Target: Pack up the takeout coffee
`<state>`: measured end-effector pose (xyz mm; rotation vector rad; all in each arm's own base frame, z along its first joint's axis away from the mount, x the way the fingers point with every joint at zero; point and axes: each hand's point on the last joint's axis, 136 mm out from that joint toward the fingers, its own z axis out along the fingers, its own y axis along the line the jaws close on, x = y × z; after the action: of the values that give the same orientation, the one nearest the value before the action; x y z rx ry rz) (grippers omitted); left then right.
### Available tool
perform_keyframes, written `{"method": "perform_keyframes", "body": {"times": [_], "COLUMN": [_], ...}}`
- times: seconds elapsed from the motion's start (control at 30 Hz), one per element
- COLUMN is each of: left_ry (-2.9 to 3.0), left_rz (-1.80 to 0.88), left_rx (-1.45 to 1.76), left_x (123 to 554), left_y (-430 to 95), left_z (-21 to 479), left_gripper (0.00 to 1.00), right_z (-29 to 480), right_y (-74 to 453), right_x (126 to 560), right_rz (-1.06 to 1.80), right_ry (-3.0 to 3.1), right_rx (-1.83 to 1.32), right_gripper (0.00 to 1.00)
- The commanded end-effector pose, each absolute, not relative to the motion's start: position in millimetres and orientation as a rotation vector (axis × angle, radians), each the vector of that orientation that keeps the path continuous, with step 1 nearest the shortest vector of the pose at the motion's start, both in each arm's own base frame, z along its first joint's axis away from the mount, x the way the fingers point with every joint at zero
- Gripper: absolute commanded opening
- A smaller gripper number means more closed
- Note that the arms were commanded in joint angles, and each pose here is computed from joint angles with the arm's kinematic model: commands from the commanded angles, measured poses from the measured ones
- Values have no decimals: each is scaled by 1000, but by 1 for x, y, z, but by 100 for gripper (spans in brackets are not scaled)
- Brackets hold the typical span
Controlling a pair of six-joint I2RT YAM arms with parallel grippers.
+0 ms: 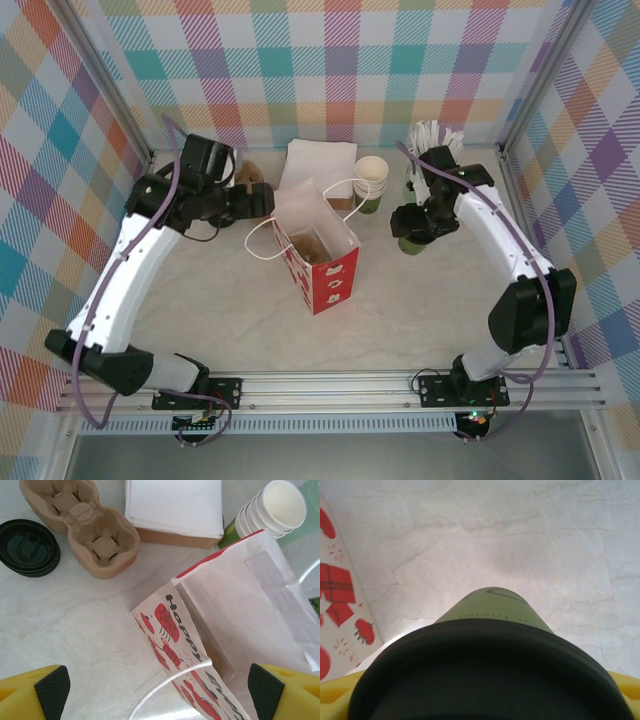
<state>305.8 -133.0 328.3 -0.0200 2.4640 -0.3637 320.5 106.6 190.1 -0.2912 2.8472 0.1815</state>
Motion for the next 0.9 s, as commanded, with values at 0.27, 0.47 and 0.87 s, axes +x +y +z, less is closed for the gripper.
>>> {"method": "perform_keyframes", "body": {"times": [0.27,0.47,0.87], "left_ry": [2413,2437,2453], "left_rz": [-454,-468,-528], "left_rx": [-174,-198,-228], "left_x": [275,266,264], "left_y": [-118,-116,-123], "left_z": [320,304,293], "left_gripper": [94,93,94], "right_z": [275,321,391], "right_y": [109,123,192], "right_x": [265,258,253], "right_rz": [217,233,397], "right_ry": [2797,2720,2524], "right_rx": [-232,-281,-457], "right_gripper": [83,82,81]}}
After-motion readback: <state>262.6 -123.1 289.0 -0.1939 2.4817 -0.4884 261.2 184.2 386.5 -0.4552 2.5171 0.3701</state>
